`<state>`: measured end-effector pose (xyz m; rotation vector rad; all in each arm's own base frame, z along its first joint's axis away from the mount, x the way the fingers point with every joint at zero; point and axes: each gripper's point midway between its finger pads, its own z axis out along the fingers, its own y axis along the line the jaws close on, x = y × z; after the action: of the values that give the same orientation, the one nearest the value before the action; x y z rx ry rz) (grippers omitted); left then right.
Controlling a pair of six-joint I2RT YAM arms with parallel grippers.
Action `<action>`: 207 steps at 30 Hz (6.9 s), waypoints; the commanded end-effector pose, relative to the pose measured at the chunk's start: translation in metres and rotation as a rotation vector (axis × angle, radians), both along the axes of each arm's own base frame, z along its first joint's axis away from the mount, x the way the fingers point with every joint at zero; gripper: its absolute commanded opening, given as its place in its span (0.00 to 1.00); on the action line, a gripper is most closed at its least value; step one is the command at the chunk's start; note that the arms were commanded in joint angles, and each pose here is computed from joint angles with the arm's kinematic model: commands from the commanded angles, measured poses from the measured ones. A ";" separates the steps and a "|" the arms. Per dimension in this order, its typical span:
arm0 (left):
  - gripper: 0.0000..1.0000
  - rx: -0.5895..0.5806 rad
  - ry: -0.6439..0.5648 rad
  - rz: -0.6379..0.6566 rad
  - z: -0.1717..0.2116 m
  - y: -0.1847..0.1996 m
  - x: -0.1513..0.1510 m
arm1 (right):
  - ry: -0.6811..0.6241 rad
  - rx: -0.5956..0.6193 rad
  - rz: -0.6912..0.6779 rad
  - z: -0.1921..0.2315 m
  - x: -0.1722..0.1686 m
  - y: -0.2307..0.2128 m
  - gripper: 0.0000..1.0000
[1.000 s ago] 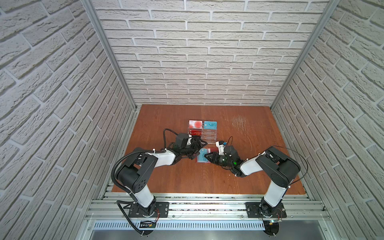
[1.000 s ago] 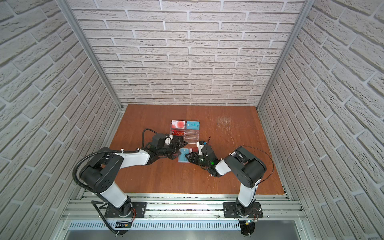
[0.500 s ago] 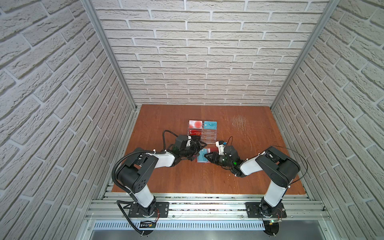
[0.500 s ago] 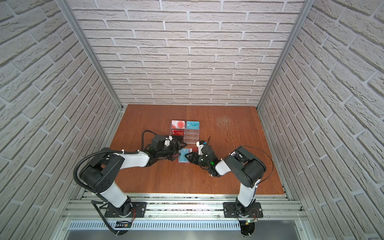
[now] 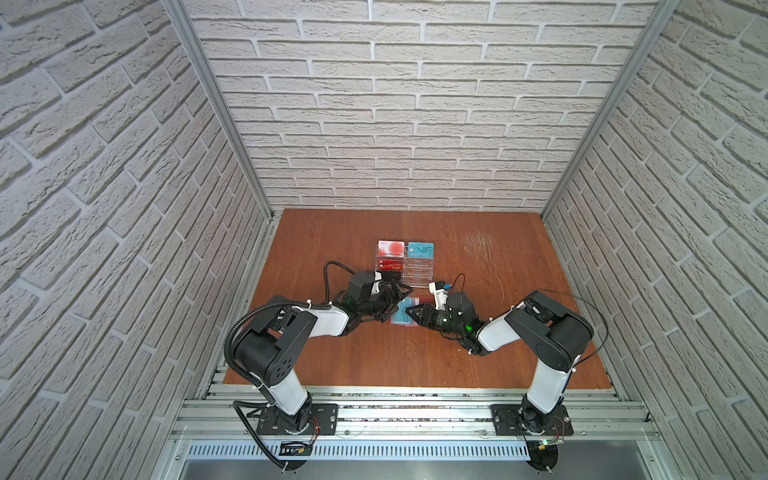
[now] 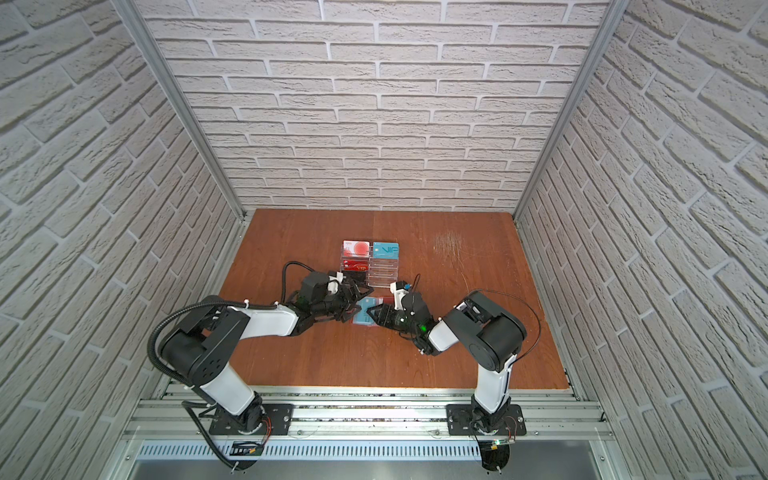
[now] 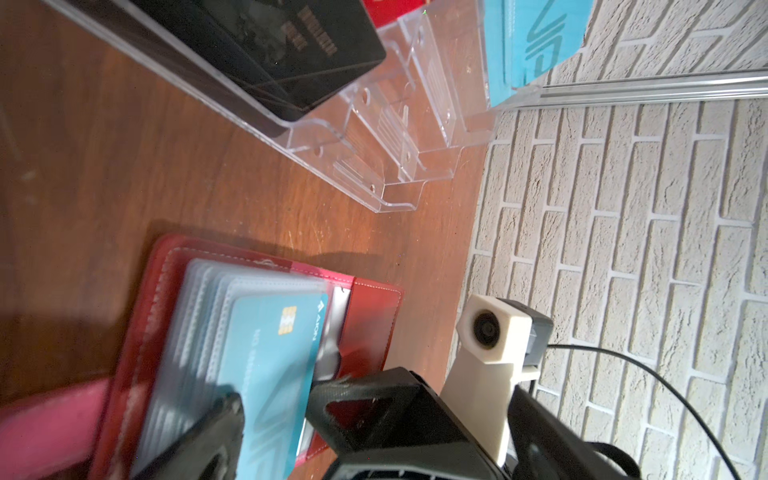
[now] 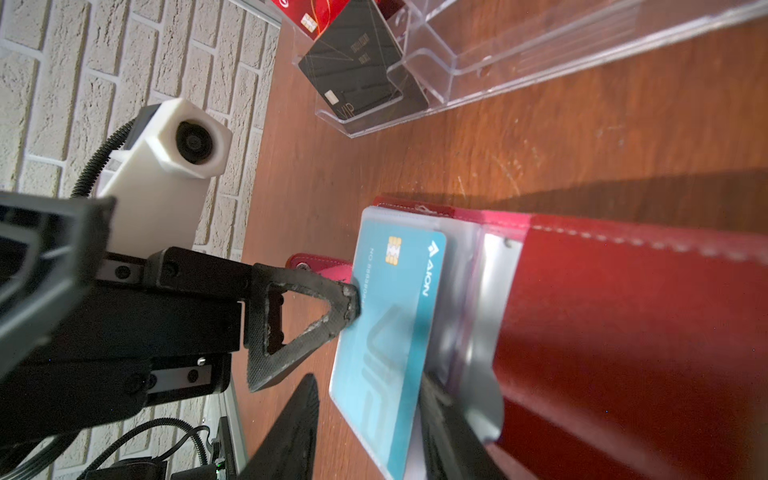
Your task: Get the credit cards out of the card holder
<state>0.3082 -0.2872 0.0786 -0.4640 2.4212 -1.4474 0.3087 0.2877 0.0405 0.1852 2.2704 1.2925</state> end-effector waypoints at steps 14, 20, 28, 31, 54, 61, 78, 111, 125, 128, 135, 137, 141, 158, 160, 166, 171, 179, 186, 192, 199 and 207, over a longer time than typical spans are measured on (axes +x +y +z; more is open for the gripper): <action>0.98 0.056 0.004 -0.005 -0.002 0.018 0.001 | -0.106 0.124 0.042 0.024 0.007 0.023 0.42; 0.98 0.054 -0.025 -0.011 0.016 0.024 0.003 | -0.098 0.123 0.042 0.021 0.009 0.025 0.42; 0.98 0.081 -0.013 -0.001 0.005 0.035 -0.002 | -0.096 0.129 0.048 0.019 0.009 0.030 0.42; 0.98 0.089 -0.002 -0.001 -0.001 0.035 -0.003 | -0.097 0.130 0.050 0.019 0.009 0.031 0.42; 0.98 0.136 0.052 0.003 -0.037 0.043 -0.012 | -0.087 0.077 0.012 0.011 0.006 0.004 0.49; 0.98 0.135 0.062 0.005 -0.043 0.044 -0.013 | -0.082 0.094 0.026 0.013 0.013 0.014 0.51; 0.98 0.129 0.084 0.011 -0.054 0.050 -0.014 | -0.031 0.018 -0.017 -0.009 0.009 0.001 0.53; 0.98 0.125 0.108 0.022 -0.066 0.054 -0.020 | -0.081 0.127 0.023 0.020 0.019 0.027 0.54; 0.98 0.124 0.110 0.025 -0.067 0.055 -0.020 | -0.097 0.136 0.022 0.030 0.016 0.025 0.55; 0.98 0.123 0.110 0.023 -0.067 0.055 -0.021 | -0.100 0.138 0.026 0.033 0.014 0.025 0.55; 0.98 0.123 0.110 0.025 -0.067 0.055 -0.021 | -0.102 0.134 0.033 0.035 0.012 0.028 0.55; 0.98 0.123 0.111 0.025 -0.067 0.055 -0.021 | -0.103 0.135 0.035 0.035 0.012 0.029 0.55; 0.98 0.123 0.114 0.023 -0.068 0.055 -0.022 | -0.100 0.130 0.035 0.035 0.010 0.028 0.55; 0.98 0.123 0.111 0.022 -0.066 0.055 -0.020 | -0.099 0.117 0.038 0.035 0.006 0.027 0.55; 0.98 0.122 0.111 0.022 -0.066 0.054 -0.021 | -0.099 0.117 0.036 0.035 0.006 0.026 0.55; 0.98 0.125 0.113 0.024 -0.067 0.055 -0.021 | -0.105 0.124 0.038 0.039 0.004 0.025 0.55; 0.98 0.126 0.114 0.024 -0.068 0.055 -0.021 | -0.109 0.137 0.046 0.043 0.005 0.029 0.54; 0.98 0.125 0.113 0.027 -0.068 0.056 -0.022 | -0.102 0.156 0.055 0.042 0.008 0.037 0.52; 0.98 0.116 0.118 0.027 -0.070 0.056 -0.023 | -0.096 0.158 0.071 0.040 0.010 0.047 0.49; 0.98 0.115 0.117 0.028 -0.070 0.056 -0.024 | -0.082 0.161 0.073 0.033 0.011 0.052 0.47; 0.98 0.116 0.118 0.030 -0.072 0.058 -0.026 | -0.079 0.175 0.086 0.033 0.010 0.056 0.45; 0.98 0.111 0.118 0.033 -0.071 0.057 -0.024 | -0.043 0.151 0.134 0.013 -0.003 0.059 0.43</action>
<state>0.3152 -0.2487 0.0706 -0.3968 2.3236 -1.4499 0.3341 0.3157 0.0465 0.2183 2.1607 1.3804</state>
